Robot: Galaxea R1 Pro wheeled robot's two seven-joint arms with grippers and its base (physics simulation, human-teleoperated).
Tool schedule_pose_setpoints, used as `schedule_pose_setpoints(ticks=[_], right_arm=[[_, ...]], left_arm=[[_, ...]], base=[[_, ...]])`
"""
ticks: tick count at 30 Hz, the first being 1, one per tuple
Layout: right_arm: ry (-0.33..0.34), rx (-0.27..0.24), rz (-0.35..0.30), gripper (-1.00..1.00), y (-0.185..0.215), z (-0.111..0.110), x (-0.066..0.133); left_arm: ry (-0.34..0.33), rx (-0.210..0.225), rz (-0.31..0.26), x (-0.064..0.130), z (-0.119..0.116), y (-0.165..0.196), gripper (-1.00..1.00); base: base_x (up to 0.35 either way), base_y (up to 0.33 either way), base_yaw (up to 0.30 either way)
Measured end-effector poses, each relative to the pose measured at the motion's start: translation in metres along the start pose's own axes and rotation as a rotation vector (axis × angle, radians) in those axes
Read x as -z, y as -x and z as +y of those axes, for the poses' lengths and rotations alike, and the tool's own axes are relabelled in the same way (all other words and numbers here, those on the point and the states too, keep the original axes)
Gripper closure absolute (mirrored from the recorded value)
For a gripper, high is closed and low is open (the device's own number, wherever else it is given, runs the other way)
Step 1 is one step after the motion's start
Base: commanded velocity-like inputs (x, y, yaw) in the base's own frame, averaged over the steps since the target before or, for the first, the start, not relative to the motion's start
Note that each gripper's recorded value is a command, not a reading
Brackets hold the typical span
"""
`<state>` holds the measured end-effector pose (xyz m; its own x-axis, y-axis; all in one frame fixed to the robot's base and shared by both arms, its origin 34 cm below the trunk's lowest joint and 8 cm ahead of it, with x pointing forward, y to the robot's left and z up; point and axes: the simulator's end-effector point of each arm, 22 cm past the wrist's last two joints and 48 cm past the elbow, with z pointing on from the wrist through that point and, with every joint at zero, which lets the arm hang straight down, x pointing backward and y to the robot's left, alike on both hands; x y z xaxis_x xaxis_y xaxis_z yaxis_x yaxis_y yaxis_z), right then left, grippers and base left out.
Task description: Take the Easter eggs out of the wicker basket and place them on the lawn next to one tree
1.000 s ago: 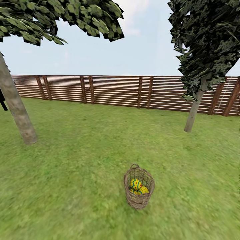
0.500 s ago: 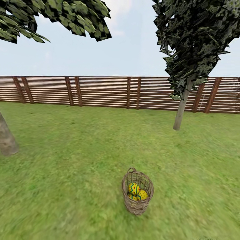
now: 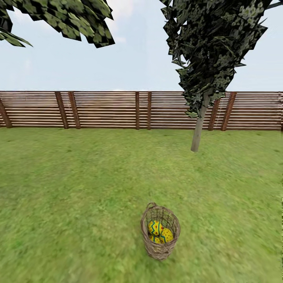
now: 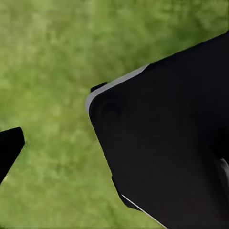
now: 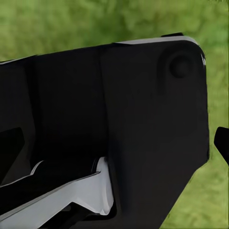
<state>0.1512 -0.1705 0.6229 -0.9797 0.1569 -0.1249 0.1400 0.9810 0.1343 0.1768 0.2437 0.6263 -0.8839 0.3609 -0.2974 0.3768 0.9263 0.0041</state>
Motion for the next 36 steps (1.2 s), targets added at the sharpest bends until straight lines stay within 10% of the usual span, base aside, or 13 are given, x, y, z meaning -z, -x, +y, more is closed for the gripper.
schedule_pose_setpoints(ticks=[36], right_arm=[[0.003, 0.002, -0.016, -1.00, 0.0062, 0.0010, -0.0002]], left_arm=[[0.006, -0.002, -0.017, -0.0007, 0.0023, 0.0061, -1.00]], base=[[0.174, 0.282, -0.265]])
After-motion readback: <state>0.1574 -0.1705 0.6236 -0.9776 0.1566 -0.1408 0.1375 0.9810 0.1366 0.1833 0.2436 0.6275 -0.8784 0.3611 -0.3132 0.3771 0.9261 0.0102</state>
